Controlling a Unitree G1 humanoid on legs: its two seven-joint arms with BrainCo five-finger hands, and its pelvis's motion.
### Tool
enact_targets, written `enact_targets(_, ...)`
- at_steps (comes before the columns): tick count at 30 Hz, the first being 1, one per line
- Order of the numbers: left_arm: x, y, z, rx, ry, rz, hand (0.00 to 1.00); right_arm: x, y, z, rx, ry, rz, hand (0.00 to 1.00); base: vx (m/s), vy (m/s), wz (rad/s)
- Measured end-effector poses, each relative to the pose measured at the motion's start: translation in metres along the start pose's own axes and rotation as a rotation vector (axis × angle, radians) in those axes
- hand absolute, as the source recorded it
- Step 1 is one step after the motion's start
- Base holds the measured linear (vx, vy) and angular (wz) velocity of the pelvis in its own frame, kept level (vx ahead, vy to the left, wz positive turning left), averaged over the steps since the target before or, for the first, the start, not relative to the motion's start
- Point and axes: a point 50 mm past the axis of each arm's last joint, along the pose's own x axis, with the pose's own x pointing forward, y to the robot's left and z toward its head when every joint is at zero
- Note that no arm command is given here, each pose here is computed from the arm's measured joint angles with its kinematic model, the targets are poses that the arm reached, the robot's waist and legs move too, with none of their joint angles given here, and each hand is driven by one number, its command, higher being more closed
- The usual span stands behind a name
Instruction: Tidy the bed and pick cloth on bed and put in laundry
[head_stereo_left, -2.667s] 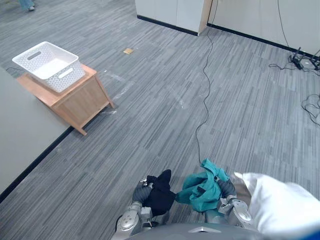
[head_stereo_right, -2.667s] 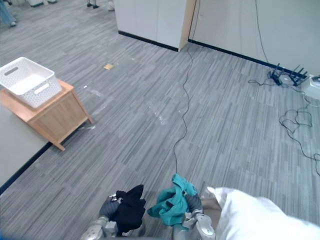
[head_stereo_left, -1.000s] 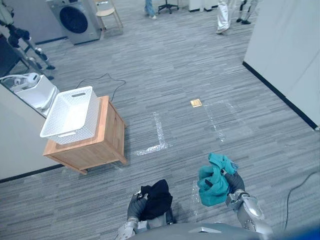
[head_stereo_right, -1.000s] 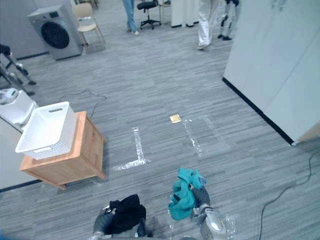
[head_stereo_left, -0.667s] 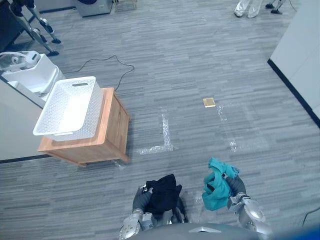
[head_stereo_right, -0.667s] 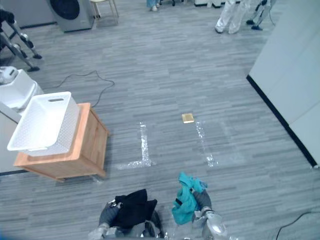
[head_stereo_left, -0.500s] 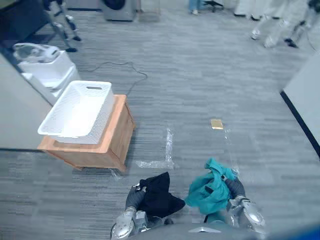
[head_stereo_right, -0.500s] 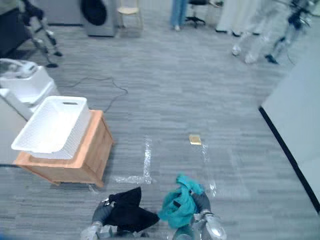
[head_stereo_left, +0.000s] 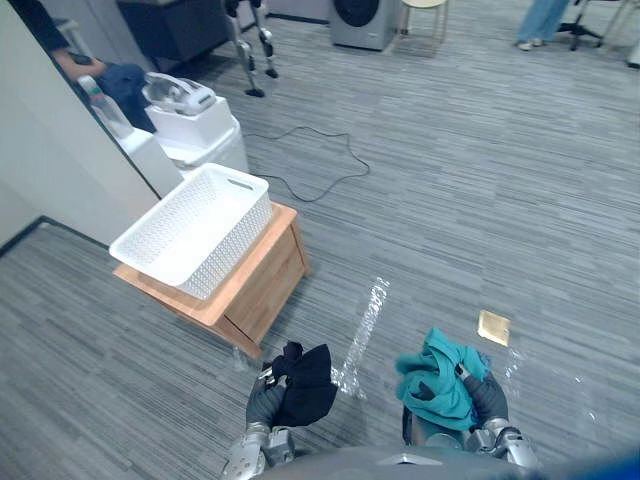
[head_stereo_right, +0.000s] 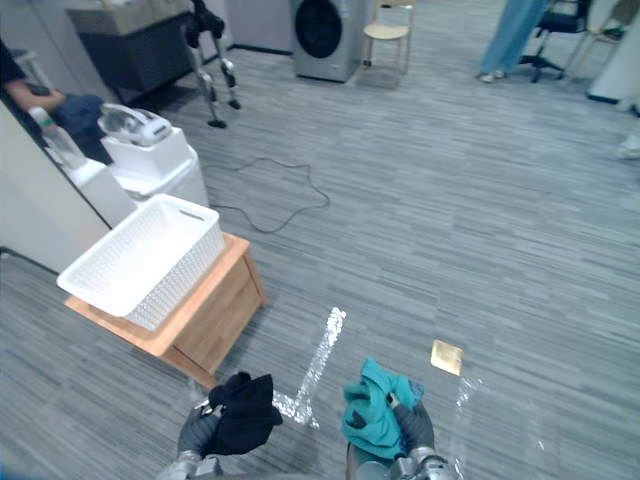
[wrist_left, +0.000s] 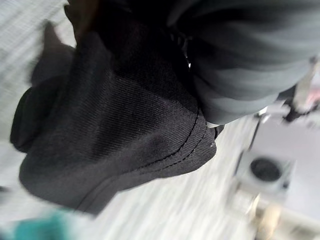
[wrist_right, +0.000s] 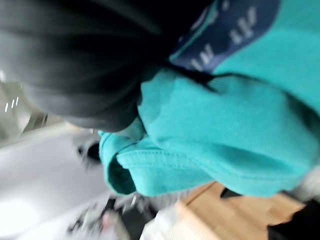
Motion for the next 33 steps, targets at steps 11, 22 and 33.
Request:
enact_targets(11,-0.005,-0.007,0.03,-0.048,-0.101,-0.129,1.0,0.014,0.005,0.026,-0.07,-0.108,0.055,1.0,0.43,-0.066,0.79)
enact_targets(22,0.008,0.002,0.051,0.075,-0.151,-0.137,1.0,0.044,0.045,0.032,-0.039,-0.158,0.104,1.0,0.44,0.119,0.7)
enact_targets(33,-0.002,-0.01,0.05,0.097,-0.122,-0.26,1.0,0.02,0.043,0.126,-0.077,-0.604,-0.01,1.0,0.38,-0.119,1.01)
